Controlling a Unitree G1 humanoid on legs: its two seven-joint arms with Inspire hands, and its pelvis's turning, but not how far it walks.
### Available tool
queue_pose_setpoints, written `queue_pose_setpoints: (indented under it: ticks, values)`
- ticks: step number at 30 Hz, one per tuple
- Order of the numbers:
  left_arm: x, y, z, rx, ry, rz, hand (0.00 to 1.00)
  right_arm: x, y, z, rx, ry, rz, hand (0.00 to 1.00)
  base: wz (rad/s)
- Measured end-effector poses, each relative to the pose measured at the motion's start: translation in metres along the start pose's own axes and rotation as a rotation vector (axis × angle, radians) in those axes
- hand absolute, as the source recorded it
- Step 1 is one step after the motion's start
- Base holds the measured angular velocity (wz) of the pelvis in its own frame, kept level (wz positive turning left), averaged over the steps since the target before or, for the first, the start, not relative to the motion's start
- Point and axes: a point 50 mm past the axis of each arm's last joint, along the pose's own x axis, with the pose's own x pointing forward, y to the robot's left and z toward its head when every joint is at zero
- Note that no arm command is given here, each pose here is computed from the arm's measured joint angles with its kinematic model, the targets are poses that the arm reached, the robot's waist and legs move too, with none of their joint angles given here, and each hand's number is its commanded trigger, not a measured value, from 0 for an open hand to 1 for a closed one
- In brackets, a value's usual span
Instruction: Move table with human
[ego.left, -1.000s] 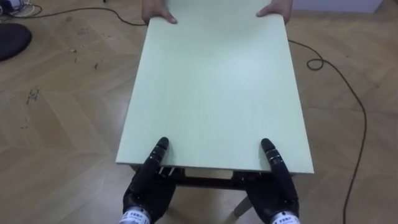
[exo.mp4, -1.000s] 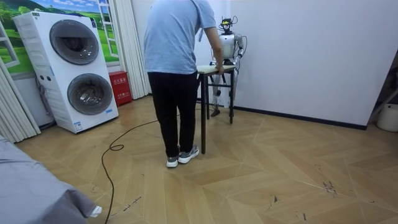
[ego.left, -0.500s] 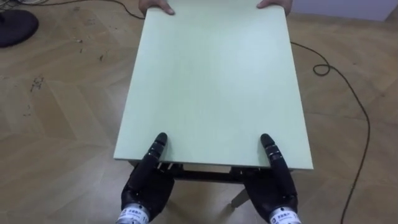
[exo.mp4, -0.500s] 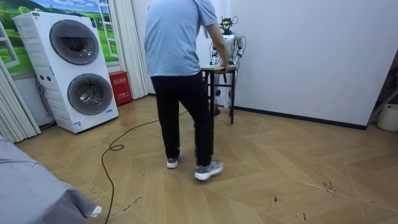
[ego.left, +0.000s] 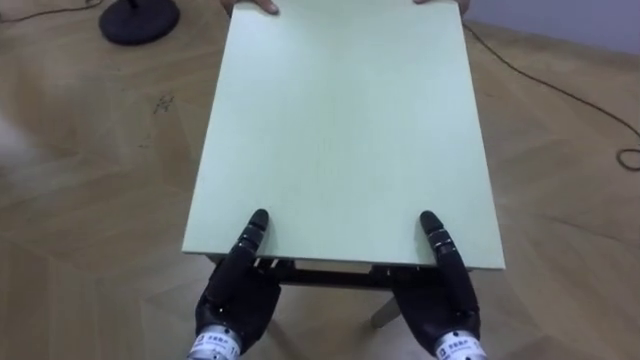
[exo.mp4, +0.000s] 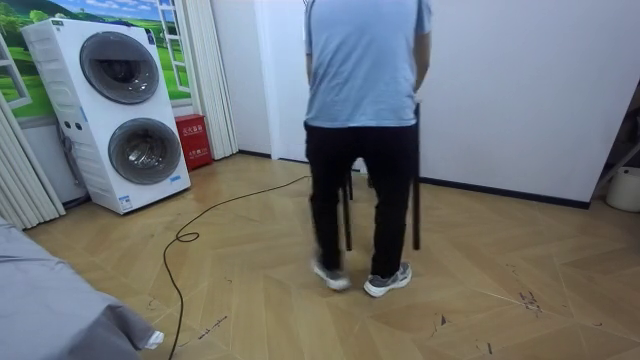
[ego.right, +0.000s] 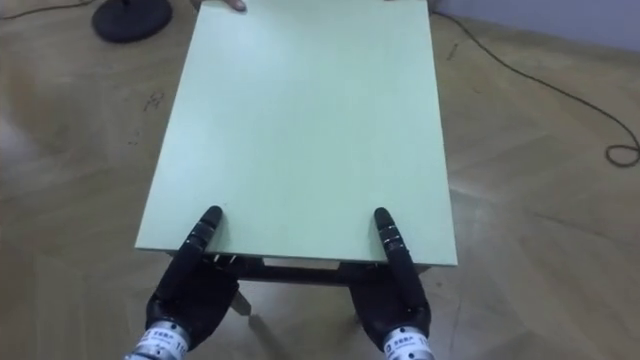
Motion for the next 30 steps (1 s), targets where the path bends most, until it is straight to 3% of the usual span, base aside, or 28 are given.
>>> queue_pose_setpoints:
  ticks: [15,20,26,30]
  values:
    - [0.000,-0.002,0.004,0.006,-0.030,-0.023,1.00,0.005,0.007,0.001,-0.011,0.008,0.041,1.00,0.30]
    - [-0.003,-0.001,0.004,0.006,-0.028,-0.051,1.00,0.003,0.006,0.003,-0.018,0.007,0.070,1.00,0.59]
    - [-0.003,0.002,0.001,0.008,-0.004,-0.046,1.00,-0.001,-0.002,0.002,-0.005,0.006,0.045,1.00,1.11]
    - [-0.003,0.003,-0.003,-0.003,0.012,-0.031,1.00,-0.001,-0.004,0.006,-0.016,0.004,0.030,1.00,0.33]
